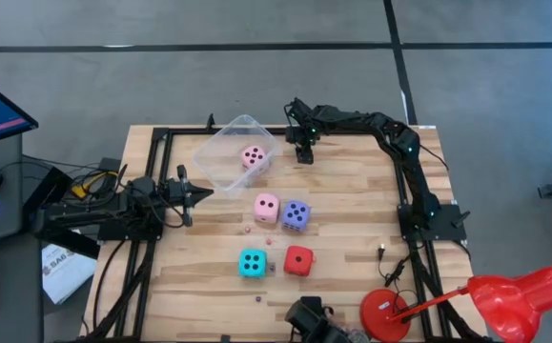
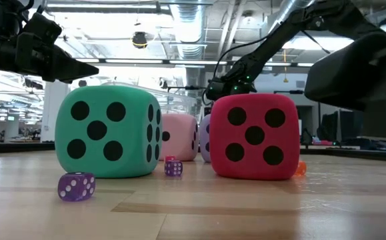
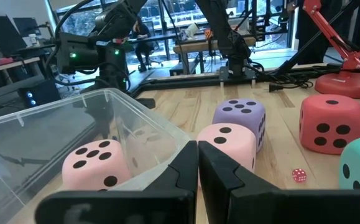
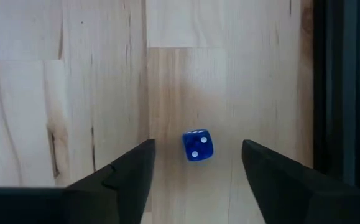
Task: Pick & Place Dice
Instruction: Put the small blue dice into the transparent container
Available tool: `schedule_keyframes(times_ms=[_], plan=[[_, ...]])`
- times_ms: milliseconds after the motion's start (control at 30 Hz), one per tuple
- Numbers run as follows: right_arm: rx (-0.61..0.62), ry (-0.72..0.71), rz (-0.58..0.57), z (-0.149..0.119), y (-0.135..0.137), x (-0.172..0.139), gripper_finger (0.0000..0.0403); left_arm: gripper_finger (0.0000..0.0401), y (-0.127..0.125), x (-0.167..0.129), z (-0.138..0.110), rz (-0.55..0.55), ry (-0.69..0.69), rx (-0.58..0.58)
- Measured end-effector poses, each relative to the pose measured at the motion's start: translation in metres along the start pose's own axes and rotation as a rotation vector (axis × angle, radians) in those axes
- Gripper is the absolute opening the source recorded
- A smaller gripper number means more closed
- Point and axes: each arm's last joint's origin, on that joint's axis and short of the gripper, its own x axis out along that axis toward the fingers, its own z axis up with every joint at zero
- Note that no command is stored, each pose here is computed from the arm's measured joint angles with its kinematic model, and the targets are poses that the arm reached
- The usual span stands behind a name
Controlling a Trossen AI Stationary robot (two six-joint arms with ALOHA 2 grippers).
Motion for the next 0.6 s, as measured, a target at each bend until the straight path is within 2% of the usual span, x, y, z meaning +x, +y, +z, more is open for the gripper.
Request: schedule_keyframes(times_ms=[333, 600], plan=[[0.000, 0.002, 0.002, -0.0002, 0.0001, 0.0000, 0.0127, 0.0003, 0.0000, 0.0000, 0.0000, 0.000, 0.000, 0.000], [0.005, 0.022, 0.018, -0.0022, 0.0016, 0.0000, 0.0080, 0.0003, 0.0000, 0.0000, 0.0000, 0.000, 0.000, 0.000]])
